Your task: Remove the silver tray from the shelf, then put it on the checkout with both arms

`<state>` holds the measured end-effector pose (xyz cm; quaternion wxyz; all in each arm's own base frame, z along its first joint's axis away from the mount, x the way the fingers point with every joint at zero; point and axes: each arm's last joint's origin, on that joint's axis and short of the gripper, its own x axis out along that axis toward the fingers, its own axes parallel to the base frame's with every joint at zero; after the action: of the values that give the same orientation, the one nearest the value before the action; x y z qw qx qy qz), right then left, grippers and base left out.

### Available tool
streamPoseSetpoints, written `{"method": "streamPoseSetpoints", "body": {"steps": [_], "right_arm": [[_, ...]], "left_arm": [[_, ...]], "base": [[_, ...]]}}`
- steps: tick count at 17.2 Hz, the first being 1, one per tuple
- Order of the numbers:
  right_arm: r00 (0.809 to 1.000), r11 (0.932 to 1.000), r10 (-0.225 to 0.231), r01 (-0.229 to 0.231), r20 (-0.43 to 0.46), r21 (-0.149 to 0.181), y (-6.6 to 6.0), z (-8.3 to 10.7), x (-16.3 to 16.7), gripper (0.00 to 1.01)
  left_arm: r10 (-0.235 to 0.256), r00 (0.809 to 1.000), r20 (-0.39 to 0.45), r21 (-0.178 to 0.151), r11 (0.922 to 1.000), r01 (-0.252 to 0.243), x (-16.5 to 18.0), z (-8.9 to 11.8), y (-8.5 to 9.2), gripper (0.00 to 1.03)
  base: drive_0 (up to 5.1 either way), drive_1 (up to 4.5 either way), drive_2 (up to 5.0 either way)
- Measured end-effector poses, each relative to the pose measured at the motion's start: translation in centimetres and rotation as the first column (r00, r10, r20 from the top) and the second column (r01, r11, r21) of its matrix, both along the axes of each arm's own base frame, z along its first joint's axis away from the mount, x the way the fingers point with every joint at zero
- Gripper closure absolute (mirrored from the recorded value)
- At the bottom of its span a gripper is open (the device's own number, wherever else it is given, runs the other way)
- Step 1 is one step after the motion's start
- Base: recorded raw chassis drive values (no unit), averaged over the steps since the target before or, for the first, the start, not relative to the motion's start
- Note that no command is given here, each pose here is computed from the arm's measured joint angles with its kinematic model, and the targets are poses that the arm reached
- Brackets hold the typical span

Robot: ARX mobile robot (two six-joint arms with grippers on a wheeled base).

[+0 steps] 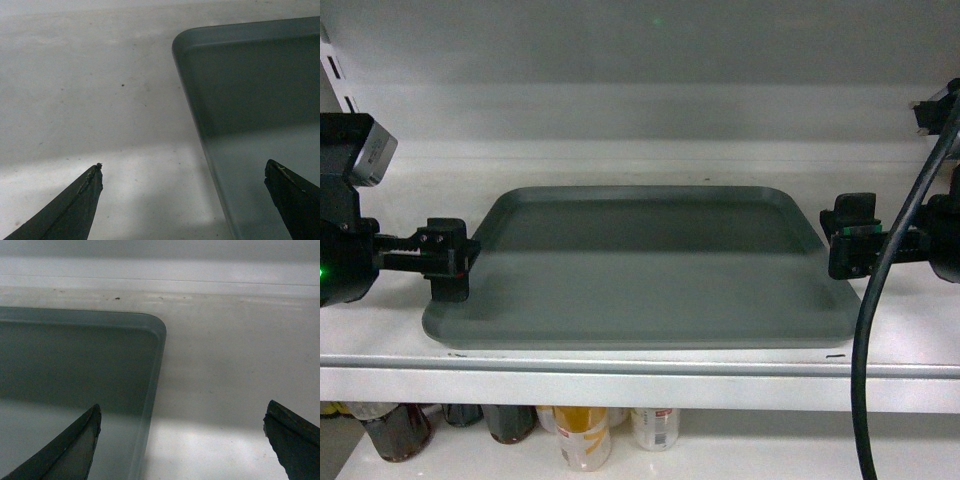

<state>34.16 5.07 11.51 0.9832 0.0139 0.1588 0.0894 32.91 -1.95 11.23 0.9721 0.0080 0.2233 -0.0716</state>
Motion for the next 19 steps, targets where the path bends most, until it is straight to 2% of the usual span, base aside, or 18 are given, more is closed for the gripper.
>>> {"method": "streamPoseSetpoints", "body": {"steps": [6, 8, 9, 12, 19], "right_arm": [[0.998, 0.9999, -0.008, 0.009, -0.06, 0.008, 0.2, -0.7, 1.1, 0.03], [0.995, 0.9996, -0.009, 0.011, -0.099, 0.025, 0.5, -0.9, 1.8, 0.03], [0.991, 0.9998, -0.003, 0.006, -0.131, 0.019, 0.8, -1.6, 1.9, 0.03], [0.989, 0.9999, 0.005, -0.003, -0.144, 0.015, 1.2, -2.1, 1.9, 0.03], [0.985, 1.0, -0.008, 0.009, -0.171, 0.002, 1.2, -3.1, 1.9, 0.03]], "left_arm": [[-0.015, 0.999, -0.028, -0.006, 0.9999, 0.015, 1.1, -0.3, -0.9, 0.05], [-0.011, 0.998, -0.064, -0.013, 0.9999, 0.01, 1.6, -1.5, -1.2, 0.05], [-0.009, 0.998, -0.064, -0.016, 0.9998, 0.008, 1.8, -1.7, -1.2, 0.05], [-0.006, 0.998, -0.067, -0.023, 0.9997, 0.005, 1.8, -2.0, -1.2, 0.05], [-0.008, 0.998, -0.059, -0.026, 0.9996, 0.006, 1.9, -2.6, -1.3, 0.05]], "base": [[0.0, 0.0, 0.0], [0.0, 0.0, 0.0], [0.0, 0.0, 0.0], [0.0, 0.0, 0.0], [0.0, 0.0, 0.0]]}}
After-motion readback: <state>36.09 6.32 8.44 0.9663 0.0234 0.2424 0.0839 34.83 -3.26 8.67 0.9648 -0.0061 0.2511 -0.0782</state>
